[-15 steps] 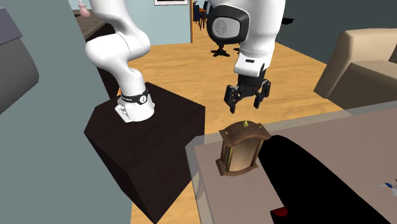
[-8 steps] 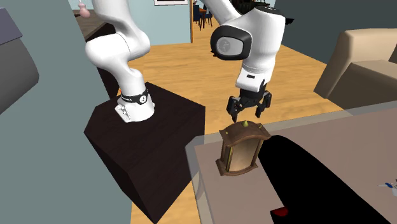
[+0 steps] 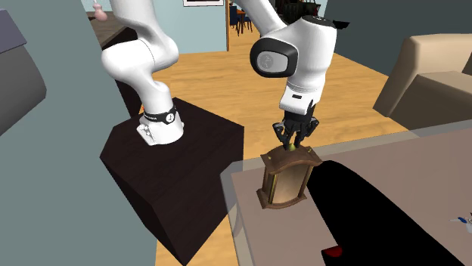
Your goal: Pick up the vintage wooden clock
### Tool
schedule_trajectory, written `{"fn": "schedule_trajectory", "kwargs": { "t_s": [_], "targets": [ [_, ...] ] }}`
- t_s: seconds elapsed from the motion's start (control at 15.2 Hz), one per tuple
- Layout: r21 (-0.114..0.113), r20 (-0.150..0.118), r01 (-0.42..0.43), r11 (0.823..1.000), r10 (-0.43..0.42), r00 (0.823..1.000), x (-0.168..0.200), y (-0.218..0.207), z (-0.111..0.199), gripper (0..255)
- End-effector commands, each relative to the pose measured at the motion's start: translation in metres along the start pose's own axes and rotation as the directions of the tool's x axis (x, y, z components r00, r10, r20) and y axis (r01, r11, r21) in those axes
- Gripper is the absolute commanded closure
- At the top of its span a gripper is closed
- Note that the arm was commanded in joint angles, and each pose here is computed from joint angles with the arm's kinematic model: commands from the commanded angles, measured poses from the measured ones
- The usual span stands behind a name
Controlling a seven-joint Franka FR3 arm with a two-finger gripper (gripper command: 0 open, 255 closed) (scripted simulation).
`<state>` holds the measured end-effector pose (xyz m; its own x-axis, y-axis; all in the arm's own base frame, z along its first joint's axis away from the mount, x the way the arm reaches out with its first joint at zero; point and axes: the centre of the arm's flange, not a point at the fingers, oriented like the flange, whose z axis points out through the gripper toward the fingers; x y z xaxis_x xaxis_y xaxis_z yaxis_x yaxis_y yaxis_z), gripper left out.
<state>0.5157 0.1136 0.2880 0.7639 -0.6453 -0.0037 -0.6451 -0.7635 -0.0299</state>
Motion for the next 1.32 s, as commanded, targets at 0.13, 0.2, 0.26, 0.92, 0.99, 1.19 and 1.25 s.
{"fn": "schedule_trajectory", "kwargs": {
  "t_s": [0.13, 0.2, 0.26, 0.92, 0.99, 1.19, 1.25],
  "targets": [
    [0.000, 0.001, 0.000, 1.000, 0.000, 1.000, 0.000, 0.000, 0.000, 255],
    [0.000, 0.001, 0.000, 1.000, 0.000, 1.000, 0.000, 0.000, 0.000, 255],
    [-0.001, 0.001, 0.000, 1.000, 0.000, 1.000, 0.000, 0.000, 0.000, 255],
    [-0.001, 0.001, 0.000, 1.000, 0.000, 1.000, 0.000, -0.001, -0.053, 255],
    [-0.001, 0.001, 0.000, 1.000, 0.000, 1.000, 0.000, -0.002, -0.058, 255],
    [-0.001, 0.001, 0.000, 1.000, 0.000, 1.000, 0.000, -0.002, -0.074, 255],
    [-0.001, 0.001, 0.000, 1.000, 0.000, 1.000, 0.000, -0.002, -0.079, 255]
  ]
}}
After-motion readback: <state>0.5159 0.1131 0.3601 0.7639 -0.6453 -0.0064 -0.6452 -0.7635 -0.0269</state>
